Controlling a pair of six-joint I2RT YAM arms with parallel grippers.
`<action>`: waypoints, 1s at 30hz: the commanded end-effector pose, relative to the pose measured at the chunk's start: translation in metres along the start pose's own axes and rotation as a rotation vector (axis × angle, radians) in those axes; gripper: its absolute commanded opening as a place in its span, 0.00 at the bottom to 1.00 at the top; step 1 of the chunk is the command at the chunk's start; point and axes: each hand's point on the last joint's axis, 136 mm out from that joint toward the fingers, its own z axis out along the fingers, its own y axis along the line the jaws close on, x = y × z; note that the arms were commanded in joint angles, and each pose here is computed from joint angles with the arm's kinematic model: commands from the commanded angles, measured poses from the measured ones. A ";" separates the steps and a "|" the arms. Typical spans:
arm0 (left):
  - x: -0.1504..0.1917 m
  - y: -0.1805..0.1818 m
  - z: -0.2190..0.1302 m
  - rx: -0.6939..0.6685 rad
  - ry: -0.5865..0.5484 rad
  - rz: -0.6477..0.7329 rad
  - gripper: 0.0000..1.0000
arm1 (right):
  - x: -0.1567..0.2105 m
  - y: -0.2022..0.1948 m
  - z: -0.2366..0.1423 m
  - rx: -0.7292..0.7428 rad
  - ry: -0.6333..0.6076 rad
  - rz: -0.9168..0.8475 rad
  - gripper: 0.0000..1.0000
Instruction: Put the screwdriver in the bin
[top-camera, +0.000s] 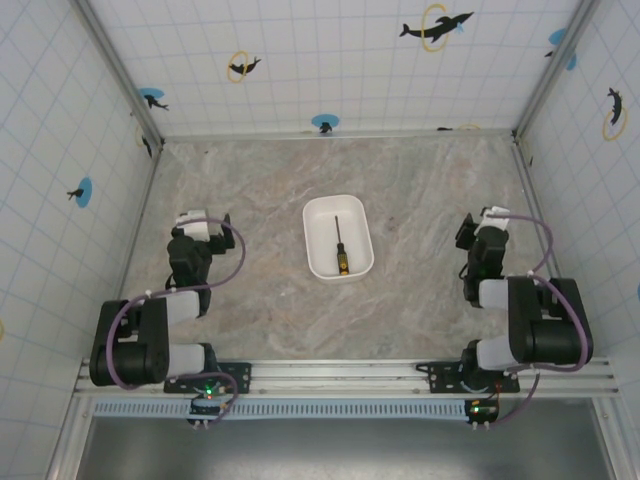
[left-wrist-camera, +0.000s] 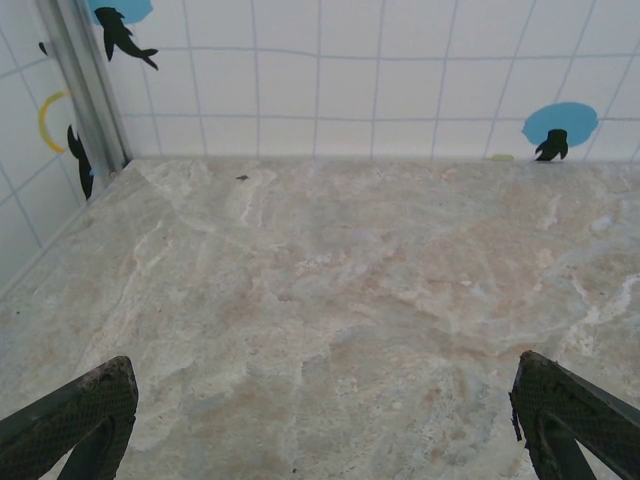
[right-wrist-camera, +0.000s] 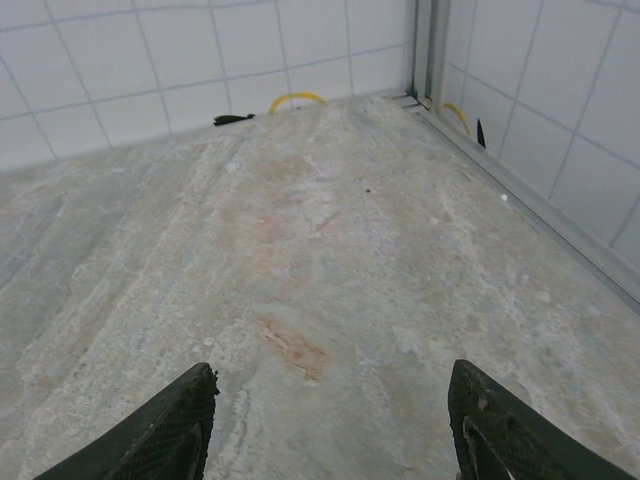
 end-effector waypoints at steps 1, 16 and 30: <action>-0.014 0.002 0.000 0.003 -0.068 0.005 0.97 | -0.017 0.007 0.000 -0.009 -0.093 -0.016 0.63; 0.006 0.007 0.016 -0.015 -0.038 0.014 0.97 | -0.016 0.007 0.005 0.021 -0.054 -0.036 0.84; 0.008 0.006 0.017 -0.024 -0.029 0.017 0.98 | -0.015 0.008 0.006 0.016 -0.048 -0.038 0.99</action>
